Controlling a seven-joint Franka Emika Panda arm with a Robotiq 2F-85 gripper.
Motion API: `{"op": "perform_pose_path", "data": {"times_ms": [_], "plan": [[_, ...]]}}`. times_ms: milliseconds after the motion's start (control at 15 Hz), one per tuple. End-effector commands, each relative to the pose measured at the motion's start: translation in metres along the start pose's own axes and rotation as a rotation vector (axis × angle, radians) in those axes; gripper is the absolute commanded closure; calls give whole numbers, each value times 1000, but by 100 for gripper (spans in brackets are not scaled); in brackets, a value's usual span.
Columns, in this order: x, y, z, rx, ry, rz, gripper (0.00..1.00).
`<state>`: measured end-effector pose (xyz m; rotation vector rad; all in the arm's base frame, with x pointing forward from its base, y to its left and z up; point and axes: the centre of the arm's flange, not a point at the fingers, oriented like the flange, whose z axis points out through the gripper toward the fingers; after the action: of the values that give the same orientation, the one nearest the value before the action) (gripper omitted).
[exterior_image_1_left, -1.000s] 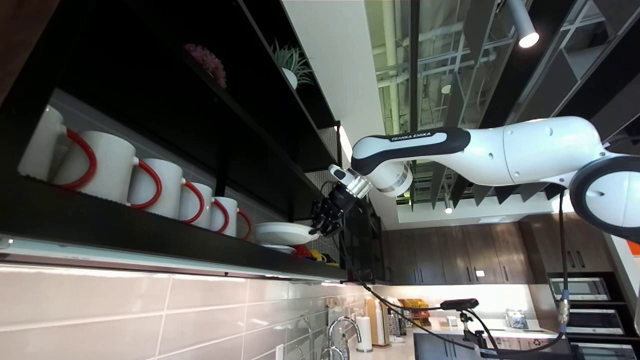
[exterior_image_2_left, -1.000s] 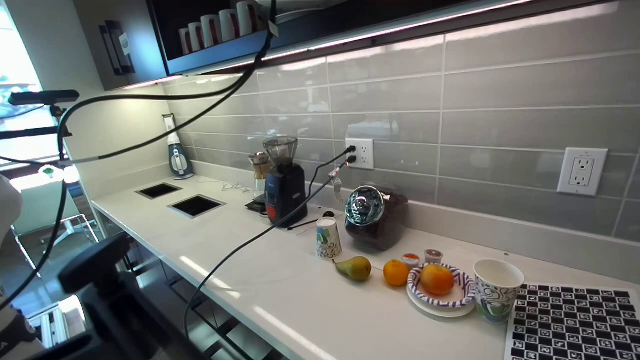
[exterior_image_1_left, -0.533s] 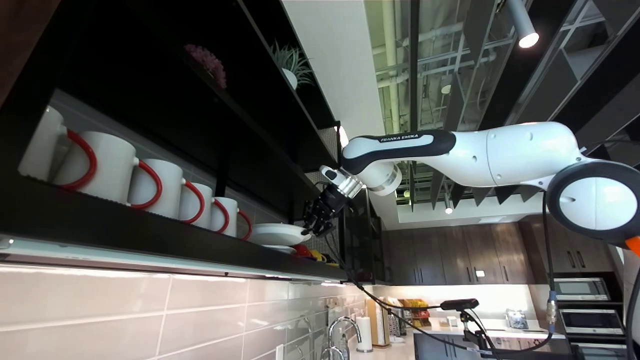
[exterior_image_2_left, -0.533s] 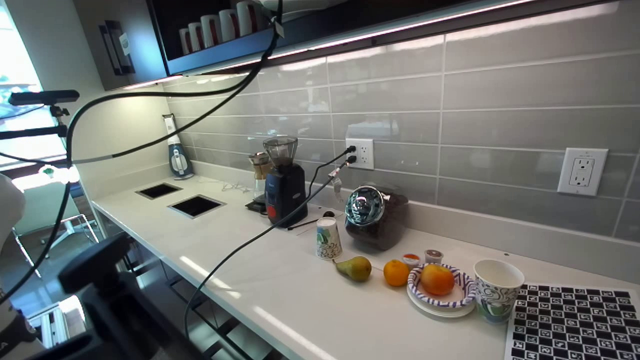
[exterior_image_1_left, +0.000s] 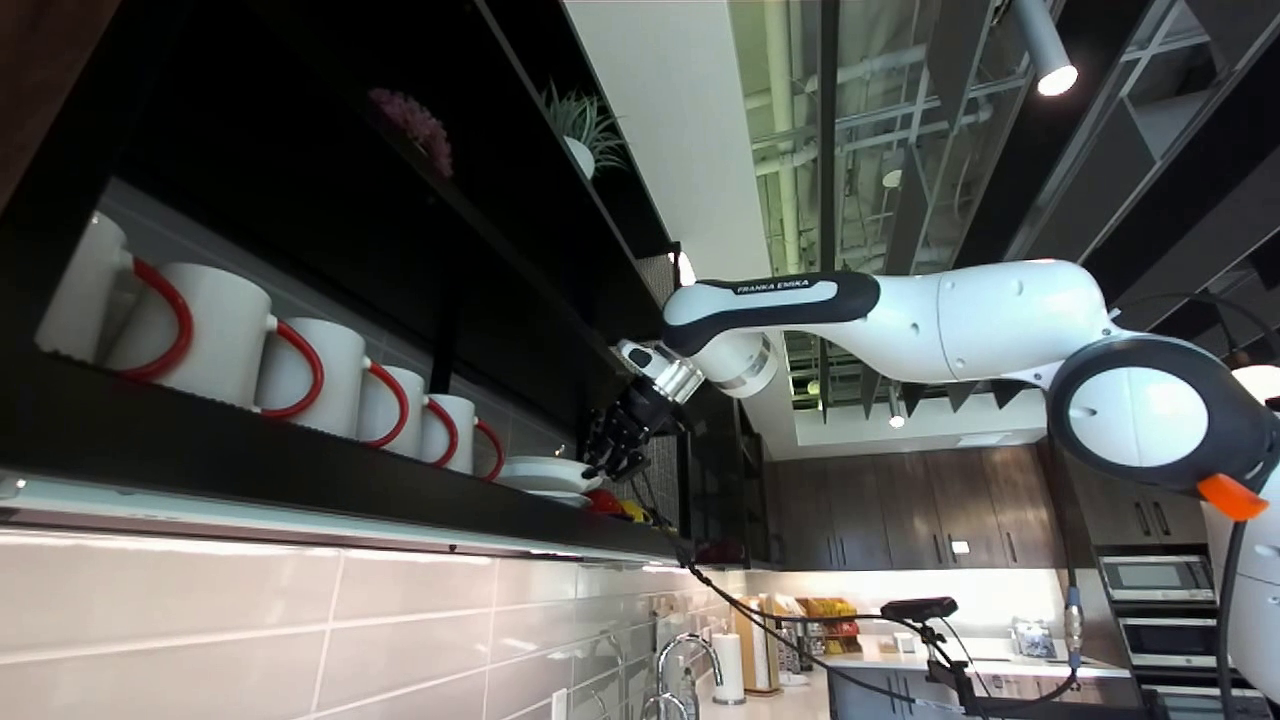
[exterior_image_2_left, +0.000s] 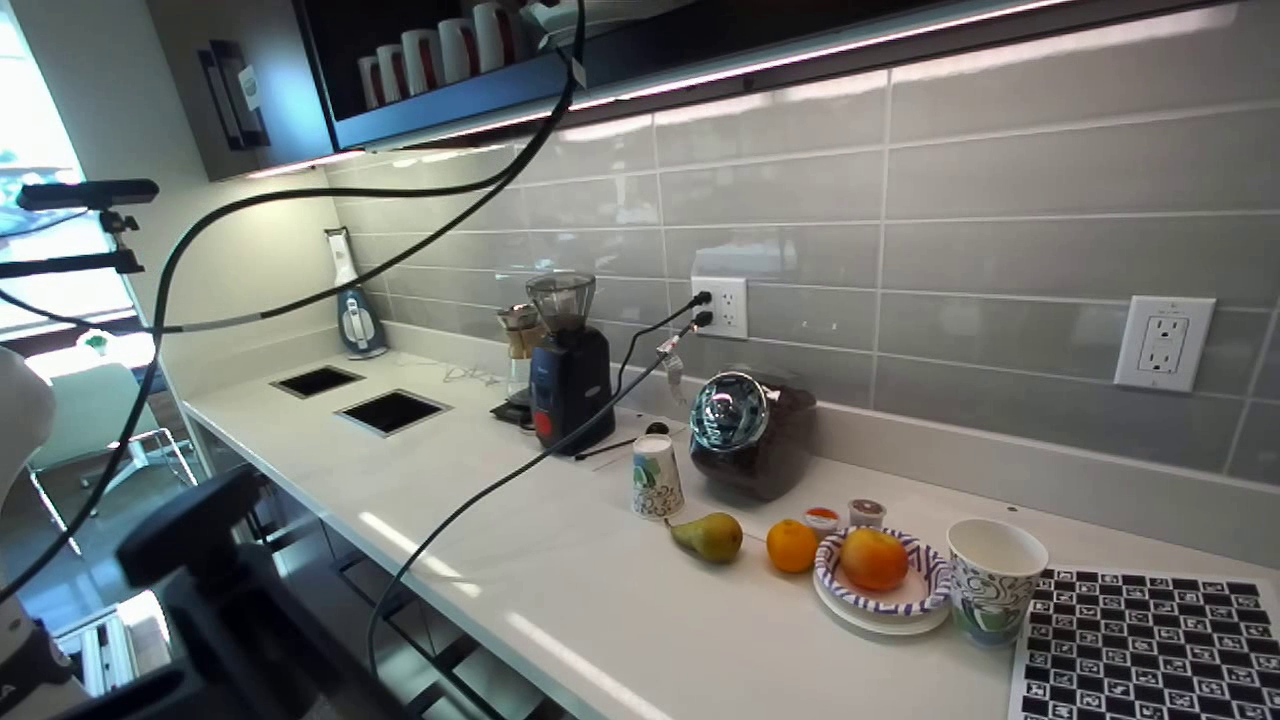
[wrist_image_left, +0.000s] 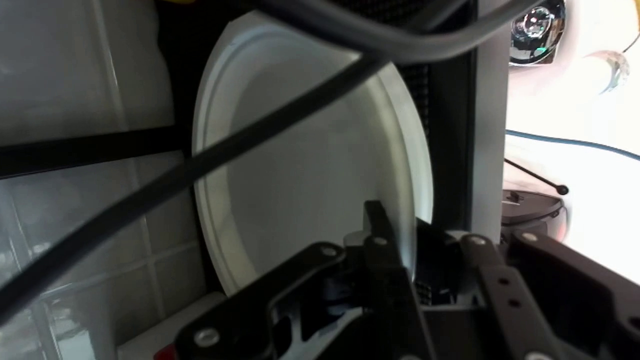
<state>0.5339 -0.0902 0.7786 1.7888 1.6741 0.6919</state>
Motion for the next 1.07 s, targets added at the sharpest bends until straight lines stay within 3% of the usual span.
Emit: {"op": "perform_pose_path", "data": {"times_ms": [0, 200, 267, 400, 933, 1000], "plan": [[1, 24, 12, 28, 24, -36, 99], [5, 26, 19, 39, 25, -51, 99], [6, 27, 19, 39, 20, -55, 69], [5, 27, 18, 35, 17, -60, 62], [9, 28, 2, -9, 2, -74, 5], [9, 28, 0, -14, 5, -70, 1]]}}
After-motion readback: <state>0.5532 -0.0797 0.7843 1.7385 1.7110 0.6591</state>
